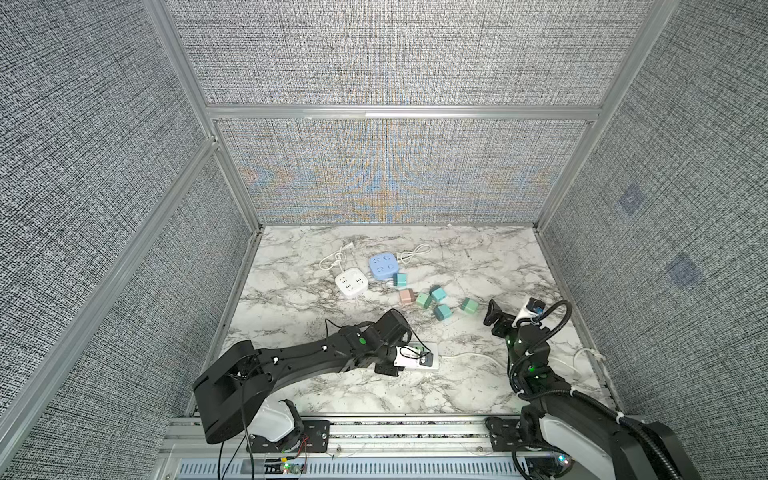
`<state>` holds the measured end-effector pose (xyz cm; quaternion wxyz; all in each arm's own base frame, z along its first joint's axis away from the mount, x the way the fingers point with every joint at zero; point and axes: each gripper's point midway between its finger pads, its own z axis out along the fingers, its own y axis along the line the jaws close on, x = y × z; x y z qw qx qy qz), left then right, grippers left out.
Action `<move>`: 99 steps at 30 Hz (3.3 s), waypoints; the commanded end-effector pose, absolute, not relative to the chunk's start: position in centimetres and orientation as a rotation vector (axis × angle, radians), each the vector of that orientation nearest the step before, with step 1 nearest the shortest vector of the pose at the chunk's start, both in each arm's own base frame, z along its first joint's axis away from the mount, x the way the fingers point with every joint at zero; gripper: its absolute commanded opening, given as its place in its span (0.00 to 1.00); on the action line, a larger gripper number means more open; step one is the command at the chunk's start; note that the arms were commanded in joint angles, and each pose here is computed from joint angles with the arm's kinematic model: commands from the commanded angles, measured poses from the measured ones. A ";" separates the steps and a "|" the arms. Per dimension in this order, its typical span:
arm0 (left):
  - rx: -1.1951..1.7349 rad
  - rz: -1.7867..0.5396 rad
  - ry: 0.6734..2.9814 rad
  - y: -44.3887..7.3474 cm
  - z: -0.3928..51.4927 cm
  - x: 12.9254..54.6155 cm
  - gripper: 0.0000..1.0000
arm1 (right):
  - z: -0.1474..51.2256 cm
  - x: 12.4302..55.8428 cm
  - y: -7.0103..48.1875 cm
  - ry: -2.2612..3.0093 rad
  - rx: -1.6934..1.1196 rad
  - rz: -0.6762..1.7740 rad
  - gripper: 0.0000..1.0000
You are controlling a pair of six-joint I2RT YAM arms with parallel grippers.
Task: Insert the plug
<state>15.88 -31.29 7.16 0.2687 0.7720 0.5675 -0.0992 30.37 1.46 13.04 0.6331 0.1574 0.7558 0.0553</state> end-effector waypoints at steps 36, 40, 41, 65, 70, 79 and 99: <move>1.976 -0.457 1.436 -32.3 9.8 15.9 0.00 | 13.7 30.7 1.6 1.710 0.361 0.140 0.99; 1.980 -0.482 1.450 -32.5 9.7 16.2 0.00 | 13.6 30.7 1.6 1.712 0.360 0.140 0.99; 1.981 -0.490 1.449 -32.6 9.6 16.2 0.00 | 13.7 30.7 1.6 1.712 0.360 0.139 0.99; 2.055 -0.519 1.546 -32.6 7.2 16.2 0.00 | 13.7 30.8 1.8 1.716 0.354 0.142 0.99; 2.050 -0.523 1.549 -32.6 7.1 16.2 0.00 | 13.6 30.8 1.8 1.717 0.354 0.142 0.99; 2.042 -0.526 1.594 -32.2 6.6 16.7 0.00 | 13.7 30.9 1.8 1.715 0.351 0.144 0.99; 2.120 -0.487 1.710 -31.5 3.6 17.5 0.00 | 13.6 30.9 1.8 1.719 0.348 0.144 0.99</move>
